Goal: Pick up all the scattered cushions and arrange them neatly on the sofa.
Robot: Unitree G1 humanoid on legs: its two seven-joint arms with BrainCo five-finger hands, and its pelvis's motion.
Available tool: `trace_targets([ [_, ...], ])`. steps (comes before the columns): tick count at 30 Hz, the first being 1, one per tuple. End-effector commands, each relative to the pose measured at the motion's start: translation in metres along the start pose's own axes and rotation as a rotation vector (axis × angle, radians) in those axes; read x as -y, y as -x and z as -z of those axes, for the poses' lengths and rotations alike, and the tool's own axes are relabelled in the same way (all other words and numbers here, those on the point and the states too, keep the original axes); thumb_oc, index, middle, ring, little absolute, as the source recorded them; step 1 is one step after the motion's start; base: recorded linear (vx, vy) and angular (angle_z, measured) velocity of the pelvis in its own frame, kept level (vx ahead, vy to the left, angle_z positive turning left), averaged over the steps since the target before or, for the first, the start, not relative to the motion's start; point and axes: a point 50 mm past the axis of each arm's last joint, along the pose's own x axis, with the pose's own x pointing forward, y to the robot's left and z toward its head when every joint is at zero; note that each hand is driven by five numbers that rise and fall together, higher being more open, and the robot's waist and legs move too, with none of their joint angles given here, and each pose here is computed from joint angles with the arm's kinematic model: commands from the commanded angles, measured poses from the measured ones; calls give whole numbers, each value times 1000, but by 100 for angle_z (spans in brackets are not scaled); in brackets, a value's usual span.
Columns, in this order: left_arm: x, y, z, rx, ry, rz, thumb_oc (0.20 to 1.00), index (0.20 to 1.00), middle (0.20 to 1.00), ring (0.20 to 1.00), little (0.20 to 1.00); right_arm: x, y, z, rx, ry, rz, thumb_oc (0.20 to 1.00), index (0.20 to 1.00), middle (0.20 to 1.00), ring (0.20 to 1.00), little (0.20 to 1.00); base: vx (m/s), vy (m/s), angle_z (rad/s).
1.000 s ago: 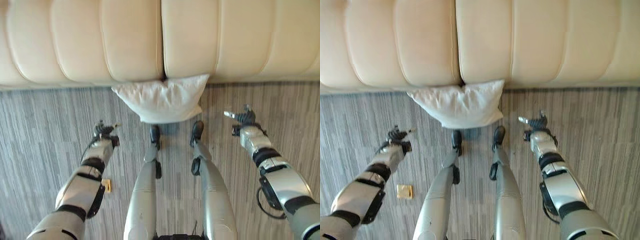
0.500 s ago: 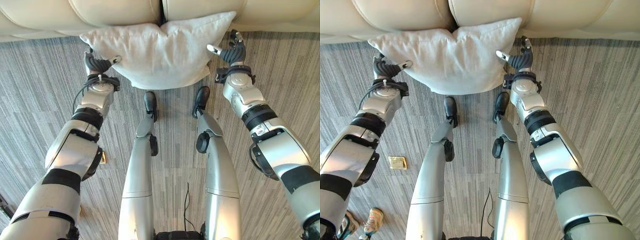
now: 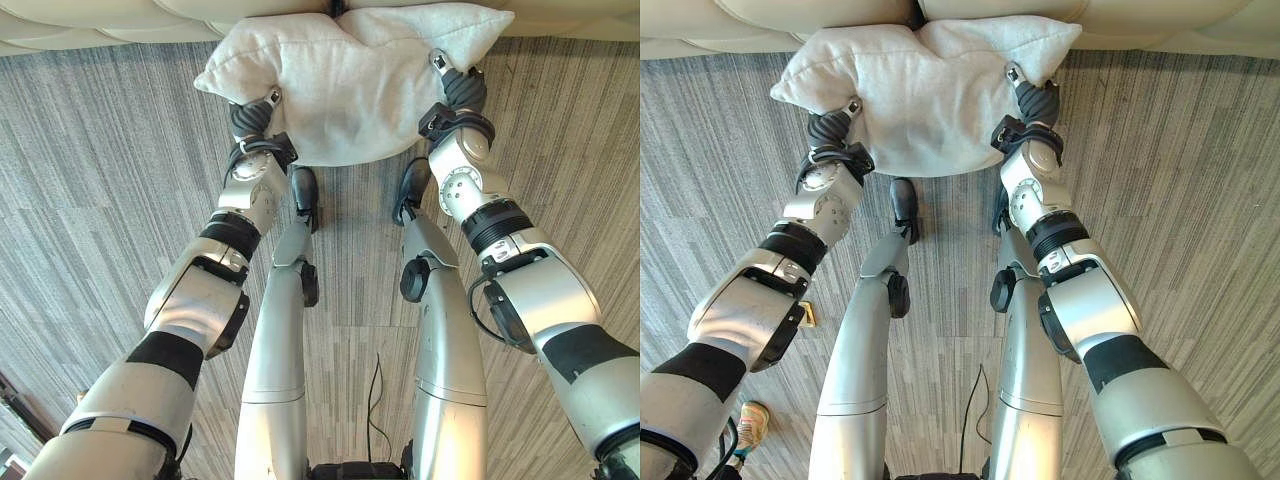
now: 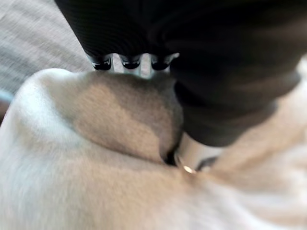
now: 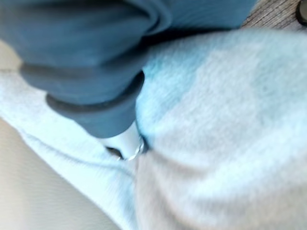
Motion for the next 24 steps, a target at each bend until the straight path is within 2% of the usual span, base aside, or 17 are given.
trace_targets([
  [1,68,57,68,-149,84,361,200,200,200,200,200,-5,30,48,-42,8,-139,200,200,200,200,200,-73,-19,-3],
  [6,34,79,78,-63,0,420,200,200,200,200,200,48,67,82,-79,173,-145,200,200,200,200,200,-61,-36,-4],
  [11,-33,118,116,-137,-99,379,200,200,200,200,200,122,132,126,-258,337,-100,200,200,200,200,200,50,-92,-12],
  [15,-87,148,132,-194,-185,307,200,200,200,200,200,156,167,126,-301,491,-119,200,200,200,200,200,153,-103,-11],
  [19,-113,160,128,-205,-207,225,200,200,200,200,200,162,179,105,-237,569,-130,200,200,200,200,200,90,-119,0],
  [24,-125,167,109,-139,-186,160,200,200,200,200,200,139,173,83,-109,625,-205,200,200,200,200,200,62,-223,0],
])
